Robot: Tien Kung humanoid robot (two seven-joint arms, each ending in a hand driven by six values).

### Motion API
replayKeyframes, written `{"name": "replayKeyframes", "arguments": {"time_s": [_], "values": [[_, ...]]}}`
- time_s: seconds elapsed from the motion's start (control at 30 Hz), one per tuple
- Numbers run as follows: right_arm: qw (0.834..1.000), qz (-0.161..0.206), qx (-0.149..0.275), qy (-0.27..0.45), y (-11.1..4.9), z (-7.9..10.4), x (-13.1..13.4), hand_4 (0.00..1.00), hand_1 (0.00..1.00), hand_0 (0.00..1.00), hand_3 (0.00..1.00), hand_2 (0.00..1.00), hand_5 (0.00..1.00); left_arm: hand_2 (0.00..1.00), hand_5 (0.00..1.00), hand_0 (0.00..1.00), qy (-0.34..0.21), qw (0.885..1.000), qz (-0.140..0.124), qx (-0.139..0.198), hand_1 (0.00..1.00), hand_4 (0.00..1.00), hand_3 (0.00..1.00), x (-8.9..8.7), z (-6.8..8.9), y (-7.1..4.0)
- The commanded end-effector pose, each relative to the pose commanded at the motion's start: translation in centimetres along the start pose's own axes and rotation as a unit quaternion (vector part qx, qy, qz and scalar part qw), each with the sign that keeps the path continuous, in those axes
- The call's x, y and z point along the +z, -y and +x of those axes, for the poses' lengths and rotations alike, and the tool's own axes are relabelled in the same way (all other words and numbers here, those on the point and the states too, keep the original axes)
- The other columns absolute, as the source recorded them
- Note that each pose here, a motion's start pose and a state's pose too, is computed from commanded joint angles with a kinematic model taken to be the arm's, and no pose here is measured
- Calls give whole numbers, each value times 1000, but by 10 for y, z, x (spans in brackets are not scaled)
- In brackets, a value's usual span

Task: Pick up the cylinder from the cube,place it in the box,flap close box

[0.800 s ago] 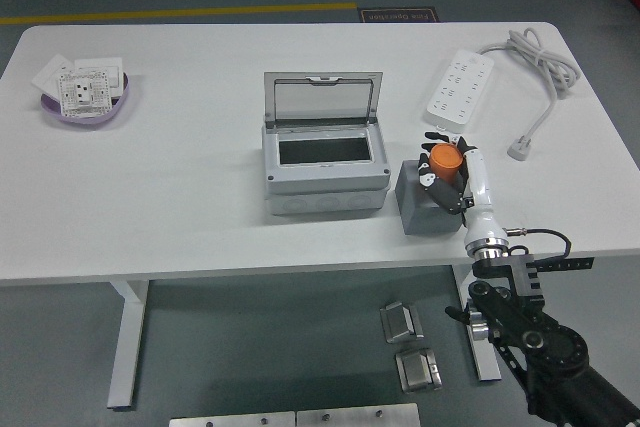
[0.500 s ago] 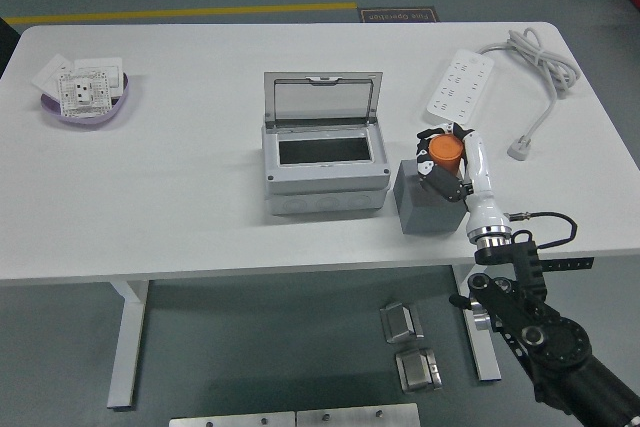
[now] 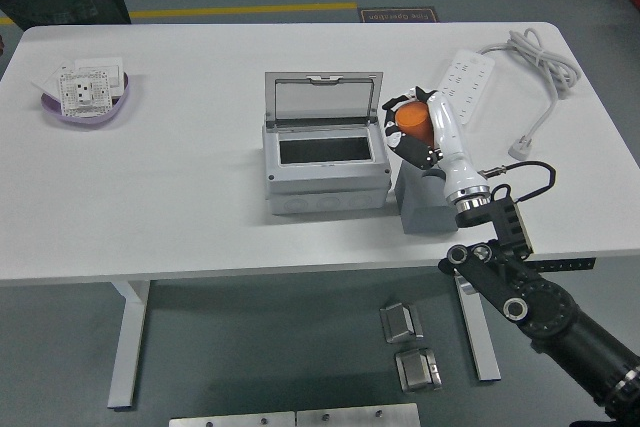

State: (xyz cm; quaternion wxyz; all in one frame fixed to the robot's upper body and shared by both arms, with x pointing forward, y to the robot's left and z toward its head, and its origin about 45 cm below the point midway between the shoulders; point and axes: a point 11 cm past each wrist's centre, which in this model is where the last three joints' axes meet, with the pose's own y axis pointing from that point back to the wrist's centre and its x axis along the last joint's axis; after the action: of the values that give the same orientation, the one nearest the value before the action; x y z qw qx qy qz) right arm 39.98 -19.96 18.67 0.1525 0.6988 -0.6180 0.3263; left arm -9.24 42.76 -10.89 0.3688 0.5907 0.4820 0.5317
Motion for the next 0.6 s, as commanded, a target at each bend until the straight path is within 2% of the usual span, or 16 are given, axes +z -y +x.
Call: {"name": "replayKeyframes", "arguments": {"time_s": [0.07, 0.1, 0.27, 0.3, 0.6], "values": [[999, 8, -27, -23, 9, -10, -10, 2, 232, 474, 210, 244, 2, 546, 50, 628, 0, 1000, 1, 1, 582, 472, 591, 0, 1, 0], [998, 11, -42, -34, 12, -15, -14, 2, 219, 314, 208, 241, 2, 548, 55, 628, 0, 1000, 1, 1, 585, 477, 593, -1, 1, 0], [989, 20, -107, -105, 31, -40, -33, 2, 219, 314, 208, 241, 2, 548, 55, 628, 0, 1000, 3, 4, 585, 477, 593, -2, 5, 0], [986, 21, -115, -120, 35, -44, -36, 2, 151, 2, 205, 240, 2, 549, 64, 627, 1, 1000, 3, 5, 587, 483, 595, -2, 5, 0], [973, 24, -155, -168, 51, -62, -40, 2, 138, 2, 200, 233, 2, 550, 69, 626, 3, 1000, 1, 8, 589, 487, 595, 1, 9, -1]]}}
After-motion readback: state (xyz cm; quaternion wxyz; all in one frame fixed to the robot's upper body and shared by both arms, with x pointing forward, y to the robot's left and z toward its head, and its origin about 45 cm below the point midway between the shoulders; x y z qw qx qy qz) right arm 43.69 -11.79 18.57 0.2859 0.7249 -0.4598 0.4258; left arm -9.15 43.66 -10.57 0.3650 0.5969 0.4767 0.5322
